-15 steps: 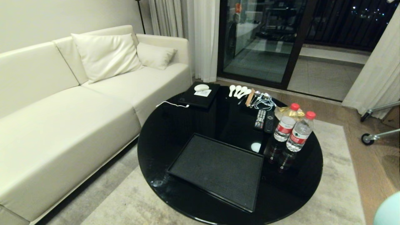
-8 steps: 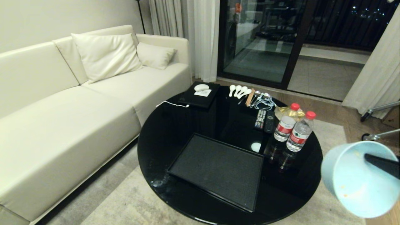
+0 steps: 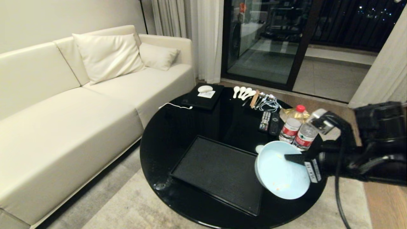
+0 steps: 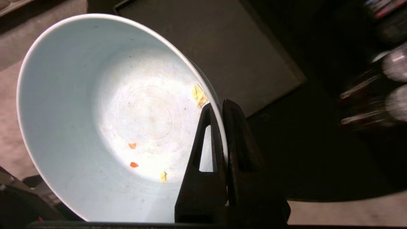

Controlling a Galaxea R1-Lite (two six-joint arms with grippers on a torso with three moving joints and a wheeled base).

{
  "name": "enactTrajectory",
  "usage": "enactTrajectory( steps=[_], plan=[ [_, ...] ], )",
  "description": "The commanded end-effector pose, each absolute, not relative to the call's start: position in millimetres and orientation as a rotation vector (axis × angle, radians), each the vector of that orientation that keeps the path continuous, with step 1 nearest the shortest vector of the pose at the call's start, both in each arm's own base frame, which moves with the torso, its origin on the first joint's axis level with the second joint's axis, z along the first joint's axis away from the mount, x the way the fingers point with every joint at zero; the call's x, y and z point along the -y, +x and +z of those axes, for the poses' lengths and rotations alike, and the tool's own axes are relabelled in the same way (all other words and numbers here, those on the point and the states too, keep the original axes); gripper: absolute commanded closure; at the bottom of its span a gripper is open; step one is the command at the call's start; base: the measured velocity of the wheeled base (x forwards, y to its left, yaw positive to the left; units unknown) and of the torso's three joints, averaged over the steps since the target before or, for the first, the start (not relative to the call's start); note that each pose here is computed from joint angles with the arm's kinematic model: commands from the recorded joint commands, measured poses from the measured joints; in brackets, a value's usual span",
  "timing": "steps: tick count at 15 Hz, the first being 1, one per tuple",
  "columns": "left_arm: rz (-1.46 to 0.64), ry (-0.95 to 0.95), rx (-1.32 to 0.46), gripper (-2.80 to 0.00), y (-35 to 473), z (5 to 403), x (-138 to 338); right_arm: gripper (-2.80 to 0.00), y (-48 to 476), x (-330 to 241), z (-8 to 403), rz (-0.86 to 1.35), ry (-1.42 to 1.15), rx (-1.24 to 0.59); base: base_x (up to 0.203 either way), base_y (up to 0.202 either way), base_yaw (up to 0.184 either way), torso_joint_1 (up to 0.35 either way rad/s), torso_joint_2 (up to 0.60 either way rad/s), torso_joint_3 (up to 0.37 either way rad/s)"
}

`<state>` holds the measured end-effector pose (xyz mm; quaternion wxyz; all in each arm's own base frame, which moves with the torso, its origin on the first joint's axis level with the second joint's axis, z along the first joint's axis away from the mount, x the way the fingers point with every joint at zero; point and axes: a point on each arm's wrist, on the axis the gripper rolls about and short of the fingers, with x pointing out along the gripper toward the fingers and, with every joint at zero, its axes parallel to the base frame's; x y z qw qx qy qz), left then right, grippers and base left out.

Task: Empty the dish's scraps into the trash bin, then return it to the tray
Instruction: Put the bowl back to the table

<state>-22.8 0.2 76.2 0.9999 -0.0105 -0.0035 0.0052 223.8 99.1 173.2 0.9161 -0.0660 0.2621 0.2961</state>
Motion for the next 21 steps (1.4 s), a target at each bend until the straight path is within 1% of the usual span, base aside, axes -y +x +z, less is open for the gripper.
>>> enactTrajectory(
  steps=[1, 3, 5, 8, 11, 17, 21],
  plan=[
    [0.011, -0.022, 0.008, 0.0, -23, 76, 0, 0.0, 257, -123, 124, 0.586, -0.082, -0.734, 0.0, 0.0, 0.0, 0.0, 0.0, 0.0],
    [0.011, -0.022, 0.008, 0.0, -23, 76, 0, 0.0, 273, -133, 104, 0.518, -0.04, -0.805, 0.0, 0.0, 0.0, 0.0, 0.0, 0.0],
    [0.011, -0.022, 0.008, 0.0, -23, 76, 0, 0.0, 291, -155, 91, 0.425, 0.04, -0.838, 0.0, 0.0, 0.0, 0.0, 0.0, 0.0],
    [0.011, -0.022, 0.008, 0.0, -23, 76, 0, 0.0, 303, -196, 78, 0.372, 0.093, -0.846, 0.0, 0.0, 0.0, 0.0, 0.0, 0.0],
    [0.011, -0.022, 0.008, 0.0, -23, 76, 0, 0.0, 317, -223, 68, 0.329, 0.1, -0.835, 0.0, 0.0, 0.0, 0.0, 0.0, 0.0],
    [0.011, -0.022, 0.008, 0.0, -23, 76, 0, 0.0, 342, -240, 40, 0.24, 0.109, -0.889, 0.0, 0.0, 0.0, 0.0, 0.0, 0.0],
    [0.011, -0.022, 0.008, 0.0, -23, 76, 0, 0.0, 356, -242, 34, 0.227, 0.122, -0.875, 0.0, 0.0, 0.0, 0.0, 0.0, 0.0]
  ],
)
